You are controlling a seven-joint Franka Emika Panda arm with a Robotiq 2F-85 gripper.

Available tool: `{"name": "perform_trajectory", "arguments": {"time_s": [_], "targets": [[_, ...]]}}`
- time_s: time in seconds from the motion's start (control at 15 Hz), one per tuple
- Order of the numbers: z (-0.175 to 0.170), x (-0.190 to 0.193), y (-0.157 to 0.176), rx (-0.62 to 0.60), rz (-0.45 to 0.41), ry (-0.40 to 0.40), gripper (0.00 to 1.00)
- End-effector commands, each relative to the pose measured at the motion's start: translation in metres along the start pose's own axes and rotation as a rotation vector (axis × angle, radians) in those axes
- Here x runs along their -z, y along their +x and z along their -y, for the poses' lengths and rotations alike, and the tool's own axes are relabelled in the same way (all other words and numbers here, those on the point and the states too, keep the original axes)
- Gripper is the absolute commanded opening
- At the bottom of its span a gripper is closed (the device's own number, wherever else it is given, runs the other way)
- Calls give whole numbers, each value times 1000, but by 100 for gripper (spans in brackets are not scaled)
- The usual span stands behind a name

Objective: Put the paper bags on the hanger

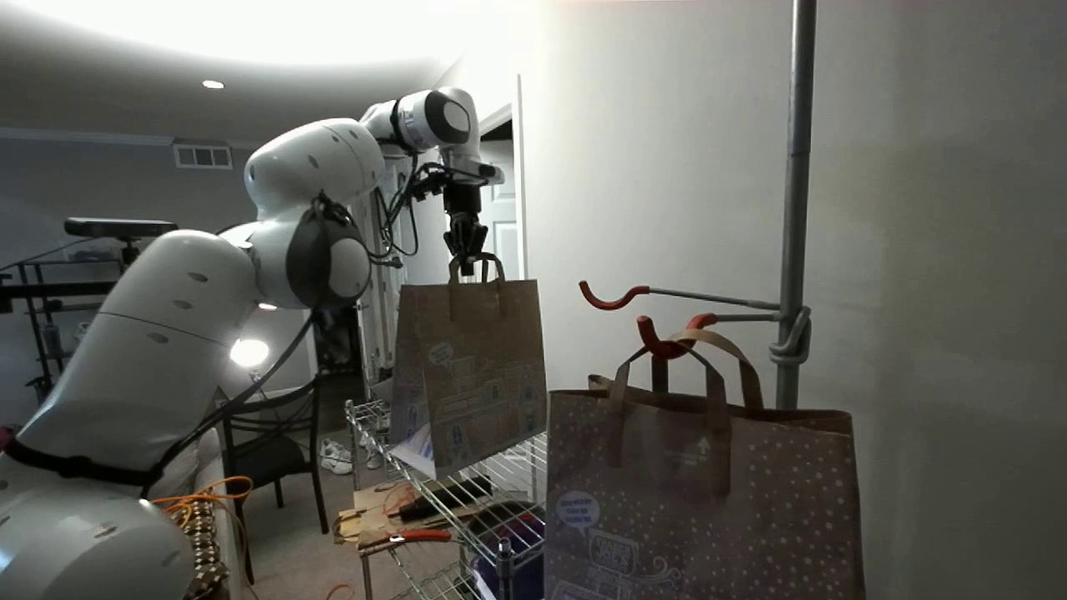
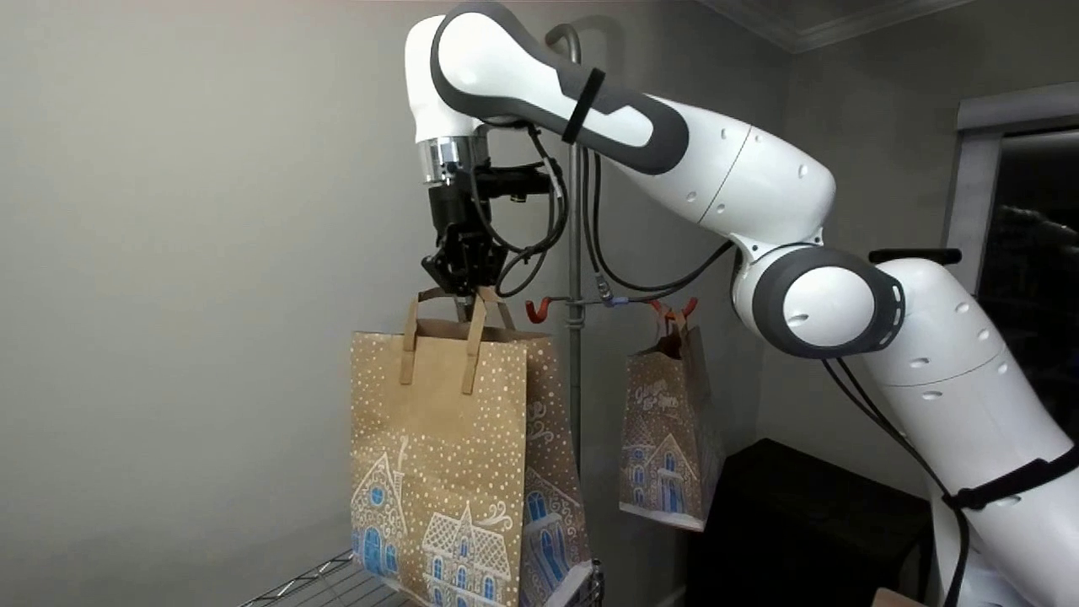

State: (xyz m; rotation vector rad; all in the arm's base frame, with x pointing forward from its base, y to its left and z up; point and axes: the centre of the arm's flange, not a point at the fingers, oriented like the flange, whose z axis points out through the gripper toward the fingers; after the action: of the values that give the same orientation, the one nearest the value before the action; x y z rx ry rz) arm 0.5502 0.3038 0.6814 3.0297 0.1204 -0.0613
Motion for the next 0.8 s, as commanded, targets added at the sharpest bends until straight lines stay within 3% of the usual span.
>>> {"name": "perform_trajectory", "arguments": {"time_s": [0.0, 0.33, 0.73], "targets": [[-48, 12, -22, 194, 24, -38, 5], [-95, 22, -48, 389, 5, -84, 6], [-151, 29, -49, 509, -20, -43, 6]]}}
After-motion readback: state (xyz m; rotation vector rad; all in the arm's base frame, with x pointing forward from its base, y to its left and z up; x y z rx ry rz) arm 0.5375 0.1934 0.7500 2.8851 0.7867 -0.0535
